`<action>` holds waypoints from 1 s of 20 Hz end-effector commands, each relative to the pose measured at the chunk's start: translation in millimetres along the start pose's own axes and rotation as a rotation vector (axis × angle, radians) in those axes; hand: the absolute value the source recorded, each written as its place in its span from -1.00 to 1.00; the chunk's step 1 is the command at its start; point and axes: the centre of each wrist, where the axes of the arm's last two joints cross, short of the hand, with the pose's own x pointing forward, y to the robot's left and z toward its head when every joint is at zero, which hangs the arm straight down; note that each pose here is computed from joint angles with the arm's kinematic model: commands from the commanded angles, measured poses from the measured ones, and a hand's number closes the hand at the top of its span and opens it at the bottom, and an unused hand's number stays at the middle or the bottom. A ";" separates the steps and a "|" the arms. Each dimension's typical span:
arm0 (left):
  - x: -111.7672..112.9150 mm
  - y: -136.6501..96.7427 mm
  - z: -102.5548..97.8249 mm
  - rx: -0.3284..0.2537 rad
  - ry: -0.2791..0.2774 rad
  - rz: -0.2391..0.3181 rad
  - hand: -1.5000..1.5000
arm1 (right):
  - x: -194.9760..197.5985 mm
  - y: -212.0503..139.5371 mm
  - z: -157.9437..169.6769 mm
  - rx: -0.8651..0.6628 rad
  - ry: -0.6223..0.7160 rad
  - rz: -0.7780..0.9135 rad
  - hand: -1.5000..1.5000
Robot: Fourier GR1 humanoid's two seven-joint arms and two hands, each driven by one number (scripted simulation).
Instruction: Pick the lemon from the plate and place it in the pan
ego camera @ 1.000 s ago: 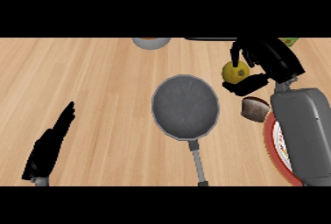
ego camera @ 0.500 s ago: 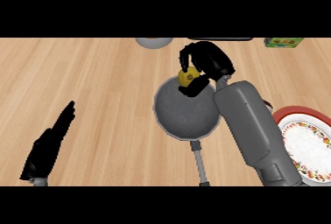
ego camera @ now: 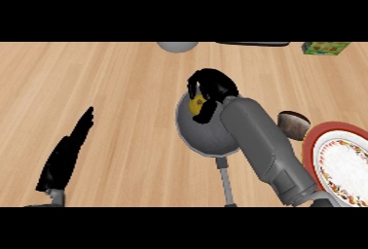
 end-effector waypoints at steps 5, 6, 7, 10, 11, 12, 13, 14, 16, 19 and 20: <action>-11.7 -10.5 7.7 -0.027 0.007 0.001 0.00 | -11.9 5.2 -4.9 0.077 0.056 -0.379 -1.00; 3.3 -0.2 -8.5 -0.034 -0.043 -0.024 0.00 | -21.2 21.5 2.3 -0.015 0.054 -0.423 -1.00; 8.0 4.5 -4.7 -0.019 -0.034 -0.011 0.00 | -13.0 8.6 -3.8 -0.051 0.038 -0.441 -1.00; 9.5 -2.6 -11.0 -0.034 -0.025 -0.009 0.00 | -6.6 3.8 -4.4 -0.189 -0.041 -0.512 -1.00; 14.8 -7.8 -8.8 -0.022 -0.020 -0.011 0.00 | -10.7 6.5 -2.9 -0.232 -0.019 -0.545 -1.00; 4.5 -0.2 -1.0 -0.026 -0.018 0.008 0.00 | -13.7 4.8 -2.7 -0.271 -0.030 -0.579 -1.00; -10.6 3.0 13.2 -0.022 -0.011 -0.003 0.00 | -7.6 -3.6 -5.6 -0.293 -0.002 -0.614 -1.00; 4.4 5.6 -9.9 -0.009 -0.009 -0.009 0.00 | -14.5 0.7 -5.5 -0.335 -0.001 -0.623 -1.00; -10.9 16.9 2.7 0.000 -0.003 0.004 0.00 | -20.7 0.9 -4.0 -0.416 0.030 -0.675 -1.00; -5.2 8.3 5.6 0.030 0.015 -0.007 0.00 | -33.5 -9.8 -1.6 -0.478 0.075 -0.732 -1.00; -8.4 12.4 13.1 0.010 0.013 0.022 0.00 | -49.5 -44.2 4.3 -0.513 0.096 -0.750 -1.00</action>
